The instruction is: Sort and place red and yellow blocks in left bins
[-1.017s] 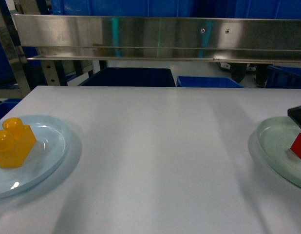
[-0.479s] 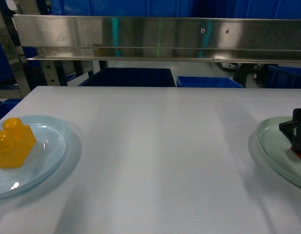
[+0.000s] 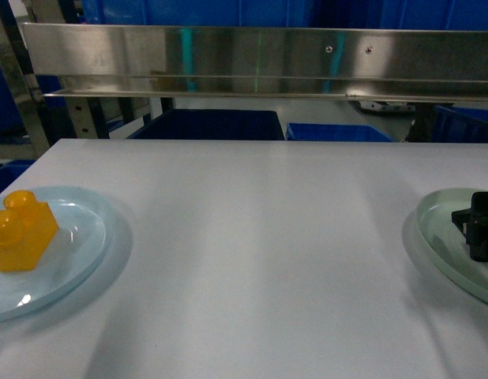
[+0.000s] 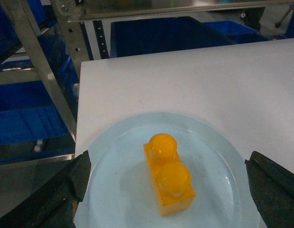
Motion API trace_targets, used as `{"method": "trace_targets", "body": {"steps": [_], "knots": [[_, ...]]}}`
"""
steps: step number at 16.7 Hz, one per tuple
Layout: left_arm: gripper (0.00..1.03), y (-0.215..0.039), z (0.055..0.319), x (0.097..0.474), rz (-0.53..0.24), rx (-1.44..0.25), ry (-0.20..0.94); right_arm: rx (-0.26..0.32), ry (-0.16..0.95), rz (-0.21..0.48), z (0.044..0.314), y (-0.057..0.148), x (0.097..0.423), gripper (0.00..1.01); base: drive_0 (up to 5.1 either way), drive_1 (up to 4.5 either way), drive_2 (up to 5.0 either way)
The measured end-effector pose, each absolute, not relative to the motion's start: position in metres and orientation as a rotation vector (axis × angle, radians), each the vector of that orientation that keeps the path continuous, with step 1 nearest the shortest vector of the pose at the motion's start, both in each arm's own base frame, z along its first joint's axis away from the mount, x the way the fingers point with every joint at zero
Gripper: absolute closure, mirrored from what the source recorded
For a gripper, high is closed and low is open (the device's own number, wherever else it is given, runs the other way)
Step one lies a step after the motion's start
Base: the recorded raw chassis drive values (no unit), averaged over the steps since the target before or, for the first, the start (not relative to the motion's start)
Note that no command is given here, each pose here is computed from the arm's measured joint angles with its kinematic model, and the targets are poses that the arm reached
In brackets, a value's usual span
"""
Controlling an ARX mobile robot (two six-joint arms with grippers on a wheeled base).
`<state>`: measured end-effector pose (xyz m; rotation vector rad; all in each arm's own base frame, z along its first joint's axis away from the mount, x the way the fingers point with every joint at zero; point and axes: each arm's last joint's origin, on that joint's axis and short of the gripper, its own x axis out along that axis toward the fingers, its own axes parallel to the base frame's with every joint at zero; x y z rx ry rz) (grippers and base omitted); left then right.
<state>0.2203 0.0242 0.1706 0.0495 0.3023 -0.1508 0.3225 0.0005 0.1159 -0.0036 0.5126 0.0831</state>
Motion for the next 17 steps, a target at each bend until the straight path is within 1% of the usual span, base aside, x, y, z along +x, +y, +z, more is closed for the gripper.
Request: {"method": "trace_targets", "body": {"steps": [1, 2, 4, 5, 9, 12, 13, 14, 15, 16, 17], "knots": [[0.05, 0.024, 0.171, 0.220, -0.151, 0.049, 0.303, -0.005, 0.502, 0.083, 0.115, 0.000, 0.322, 0.35, 0.0, 0.00, 0.0], [0.05, 0.024, 0.171, 0.220, -0.151, 0.049, 0.303, -0.008, 0.508, 0.095, 0.113, 0.001, 0.321, 0.44, 0.0, 0.00, 0.0], [0.05, 0.024, 0.171, 0.220, -0.151, 0.049, 0.303, -0.005, 0.504, 0.112, 0.111, 0.001, 0.319, 0.66, 0.0, 0.00, 0.0], [0.05, 0.024, 0.171, 0.220, -0.151, 0.050, 0.303, -0.005, 0.498, 0.116, 0.111, 0.000, 0.319, 0.72, 0.0, 0.00, 0.0], [0.05, 0.024, 0.171, 0.220, -0.151, 0.050, 0.302, 0.007, 0.493, 0.114, 0.109, -0.007, 0.319, 0.72, 0.0, 0.00, 0.0], [0.05, 0.024, 0.171, 0.220, -0.150, 0.050, 0.303, 0.012, 0.482, 0.116, 0.112, -0.008, 0.319, 0.73, 0.0, 0.00, 0.0], [0.05, 0.024, 0.171, 0.220, -0.151, 0.050, 0.303, 0.023, 0.475, 0.114, 0.119, -0.008, 0.318, 0.73, 0.0, 0.00, 0.0], [0.05, 0.024, 0.171, 0.220, -0.151, 0.050, 0.303, 0.033, 0.456, 0.086, 0.133, -0.009, 0.315, 0.73, 0.0, 0.00, 0.0], [0.05, 0.024, 0.171, 0.220, -0.151, 0.050, 0.303, 0.055, 0.423, 0.069, 0.150, -0.009, 0.311, 0.73, 0.0, 0.00, 0.0], [0.05, 0.024, 0.171, 0.220, -0.150, 0.050, 0.302, 0.074, 0.372, 0.069, 0.174, -0.006, 0.305, 0.73, 0.0, 0.00, 0.0], [0.05, 0.024, 0.171, 0.220, -0.150, 0.050, 0.303, 0.073, 0.324, 0.072, 0.195, -0.004, 0.298, 0.73, 0.0, 0.00, 0.0]]}}
